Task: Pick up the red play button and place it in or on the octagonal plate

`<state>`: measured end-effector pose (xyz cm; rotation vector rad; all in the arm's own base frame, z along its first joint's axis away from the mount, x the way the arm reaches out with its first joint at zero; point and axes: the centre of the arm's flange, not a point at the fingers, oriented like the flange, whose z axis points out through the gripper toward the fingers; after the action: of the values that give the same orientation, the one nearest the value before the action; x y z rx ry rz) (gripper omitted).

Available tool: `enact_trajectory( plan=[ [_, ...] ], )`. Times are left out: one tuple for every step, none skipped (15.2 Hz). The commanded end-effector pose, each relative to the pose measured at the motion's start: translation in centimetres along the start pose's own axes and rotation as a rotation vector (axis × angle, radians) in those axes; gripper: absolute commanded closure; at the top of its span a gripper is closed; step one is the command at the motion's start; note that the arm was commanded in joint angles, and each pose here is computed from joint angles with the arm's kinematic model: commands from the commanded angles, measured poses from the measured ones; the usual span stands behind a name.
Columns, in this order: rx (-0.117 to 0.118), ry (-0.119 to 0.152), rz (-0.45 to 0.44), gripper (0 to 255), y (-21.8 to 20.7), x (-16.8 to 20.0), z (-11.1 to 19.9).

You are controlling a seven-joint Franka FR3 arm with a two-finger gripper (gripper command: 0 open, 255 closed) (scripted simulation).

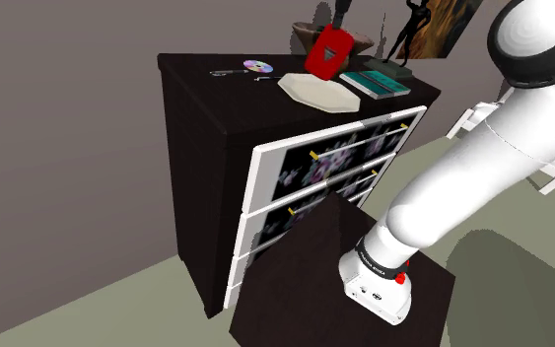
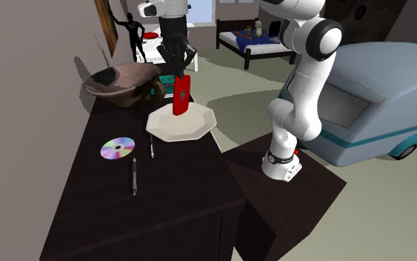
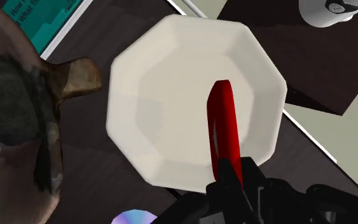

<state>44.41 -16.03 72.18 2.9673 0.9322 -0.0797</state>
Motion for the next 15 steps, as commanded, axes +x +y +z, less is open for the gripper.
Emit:
enact_trajectory(
  plan=[
    [0.001,0.000,-0.002,255,1.0,-2.6,-0.5],
    [0.001,0.000,-0.002,255,1.5,-3.8,-0.6],
    [0.001,0.000,-0.002,255,2.3,-5.6,-0.7],
    [0.001,0.000,-0.002,255,2.3,-5.6,-0.2],
    [0.001,0.000,-0.002,255,2.3,-5.6,0.3],
    [0.001,0.000,-0.002,255,2.3,-5.5,0.9],
    [0.001,0.000,-0.002,255,2.3,-5.5,1.4],
    [0.001,0.000,-0.002,255,2.3,-5.5,1.9],
    [0.001,0.000,-0.002,255,2.3,-5.4,2.4],
    [0.001,0.000,-0.002,255,2.3,-5.4,3.0],
    [0.001,0.000,-0.002,255,2.3,-5.4,3.5],
    [0.001,0.000,-0.002,255,2.3,-5.4,4.0],
    [0.001,0.000,-0.002,255,2.2,-5.3,4.5],
    [0.001,0.000,-0.002,255,2.2,-5.3,5.1],
    [0.001,0.000,-0.002,255,2.2,-5.3,5.6]
  ],
)
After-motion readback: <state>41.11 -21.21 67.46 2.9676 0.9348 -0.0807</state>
